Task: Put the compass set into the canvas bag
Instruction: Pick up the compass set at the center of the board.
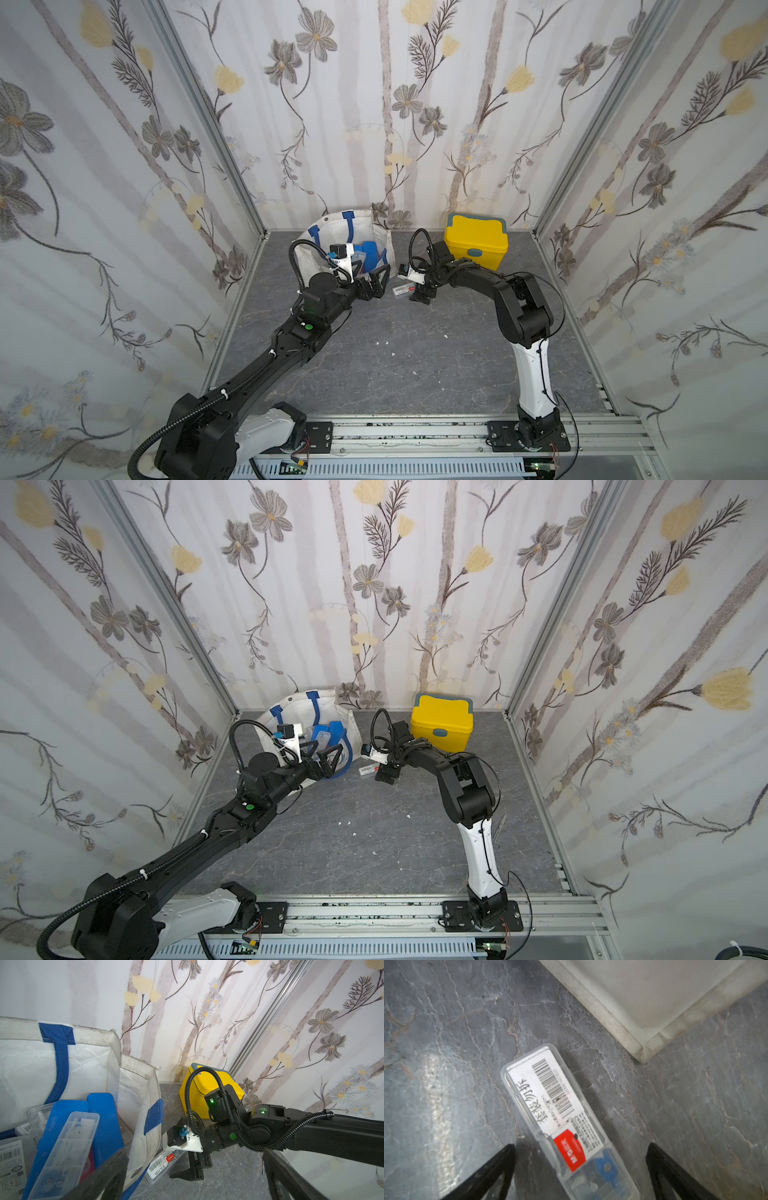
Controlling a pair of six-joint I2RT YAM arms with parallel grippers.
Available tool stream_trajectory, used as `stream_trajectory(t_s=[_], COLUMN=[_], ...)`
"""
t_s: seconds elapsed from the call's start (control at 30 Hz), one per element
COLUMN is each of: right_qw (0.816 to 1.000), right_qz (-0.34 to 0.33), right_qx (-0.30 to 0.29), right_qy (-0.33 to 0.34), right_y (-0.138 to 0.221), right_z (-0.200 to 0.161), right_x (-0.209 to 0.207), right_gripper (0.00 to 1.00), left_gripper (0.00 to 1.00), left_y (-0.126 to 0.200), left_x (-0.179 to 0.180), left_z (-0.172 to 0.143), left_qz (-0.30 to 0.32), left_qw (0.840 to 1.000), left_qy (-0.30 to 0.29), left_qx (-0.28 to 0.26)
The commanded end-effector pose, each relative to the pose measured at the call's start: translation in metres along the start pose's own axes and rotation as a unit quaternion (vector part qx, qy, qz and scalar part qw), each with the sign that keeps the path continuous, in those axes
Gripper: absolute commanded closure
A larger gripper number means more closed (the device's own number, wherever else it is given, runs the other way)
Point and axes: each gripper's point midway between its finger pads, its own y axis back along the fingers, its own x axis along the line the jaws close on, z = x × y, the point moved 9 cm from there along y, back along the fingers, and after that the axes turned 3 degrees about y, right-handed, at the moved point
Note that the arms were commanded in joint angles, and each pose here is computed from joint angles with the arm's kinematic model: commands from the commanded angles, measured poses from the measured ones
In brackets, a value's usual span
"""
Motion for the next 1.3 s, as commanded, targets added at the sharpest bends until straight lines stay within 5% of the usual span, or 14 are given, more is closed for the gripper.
stream_trajectory(t_s=[0.0,0.6,1.27], right_qw=[0.998,0.976,0.986], right_qz=[0.054,0.164,0.097], right_qx=[0.039,0.140,0.117], right_qy=[0.021,0.010,-0.074], right_y=[-0.007,-0.001,0.006], right_z=[-0.012,-0.039,-0.024], right_x=[0.012,0.050,0.043], right_gripper=[0.04,0.22,0.56], left_gripper=[0.00,0.00,0.00], left_y=[0.001,0.000,0.004], left_x=[-0.001,0.004,0.007], left_z=[0.003,-0.002,-0.006], left_qz=[-0.002,0.012,0.015], left_qw=[1.000,1.000,1.000], left_qy=[0.005,0.005,0.003], left_qx=[-0.009,-0.010,-0.013])
